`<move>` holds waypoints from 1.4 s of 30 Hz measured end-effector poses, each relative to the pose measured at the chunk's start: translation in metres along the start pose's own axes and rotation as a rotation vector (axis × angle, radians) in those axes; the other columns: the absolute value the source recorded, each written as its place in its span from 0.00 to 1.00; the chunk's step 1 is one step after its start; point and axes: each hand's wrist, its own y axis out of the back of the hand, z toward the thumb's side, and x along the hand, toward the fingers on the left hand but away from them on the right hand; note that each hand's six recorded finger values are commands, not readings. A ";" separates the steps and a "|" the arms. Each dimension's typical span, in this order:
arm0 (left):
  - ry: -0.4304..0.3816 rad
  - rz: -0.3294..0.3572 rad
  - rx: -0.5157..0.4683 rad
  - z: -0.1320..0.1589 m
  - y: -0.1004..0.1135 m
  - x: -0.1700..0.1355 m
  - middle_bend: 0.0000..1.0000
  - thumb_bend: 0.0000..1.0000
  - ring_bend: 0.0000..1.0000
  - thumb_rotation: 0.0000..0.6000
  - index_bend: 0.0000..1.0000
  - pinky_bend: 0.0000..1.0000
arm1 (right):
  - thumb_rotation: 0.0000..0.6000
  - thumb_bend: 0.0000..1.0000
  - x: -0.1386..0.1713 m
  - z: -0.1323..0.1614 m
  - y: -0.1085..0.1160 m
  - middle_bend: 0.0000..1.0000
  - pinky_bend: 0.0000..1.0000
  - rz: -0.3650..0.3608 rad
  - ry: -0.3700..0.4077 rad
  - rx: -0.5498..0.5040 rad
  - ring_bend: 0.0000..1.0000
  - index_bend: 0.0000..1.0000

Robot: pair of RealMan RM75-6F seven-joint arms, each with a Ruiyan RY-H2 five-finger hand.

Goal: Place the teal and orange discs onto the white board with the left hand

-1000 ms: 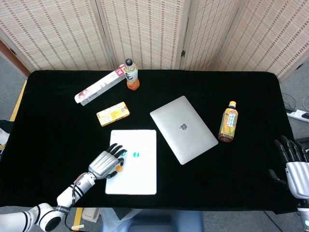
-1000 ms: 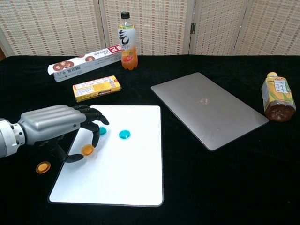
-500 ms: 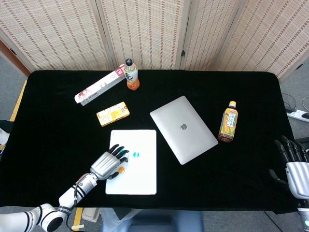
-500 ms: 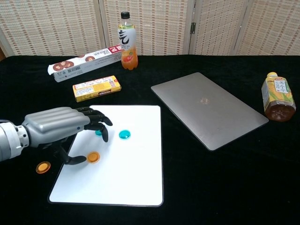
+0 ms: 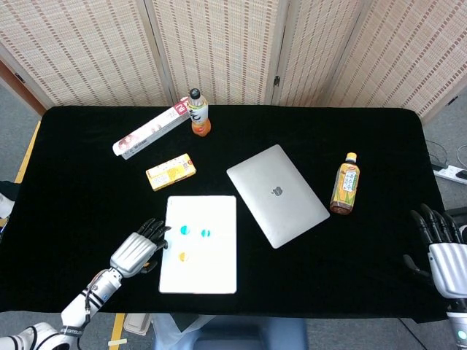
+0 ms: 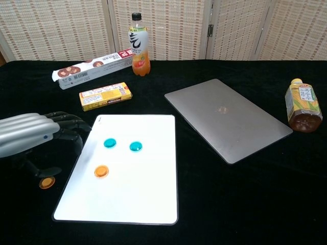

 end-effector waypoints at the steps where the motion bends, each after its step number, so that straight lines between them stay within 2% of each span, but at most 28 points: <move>1: 0.006 -0.003 -0.001 -0.002 -0.003 -0.005 0.13 0.40 0.00 1.00 0.41 0.00 | 1.00 0.32 0.000 0.000 0.000 0.00 0.00 0.001 0.001 0.000 0.00 0.00; 14: 0.050 -0.030 -0.007 -0.011 -0.027 -0.026 0.13 0.40 0.00 1.00 0.41 0.00 | 1.00 0.32 -0.003 0.003 -0.001 0.00 0.00 0.004 0.012 0.000 0.00 0.00; 42: 0.073 -0.059 -0.032 -0.017 -0.044 -0.023 0.13 0.40 0.01 1.00 0.46 0.00 | 1.00 0.32 0.002 0.001 -0.001 0.00 0.00 0.000 0.007 -0.001 0.00 0.00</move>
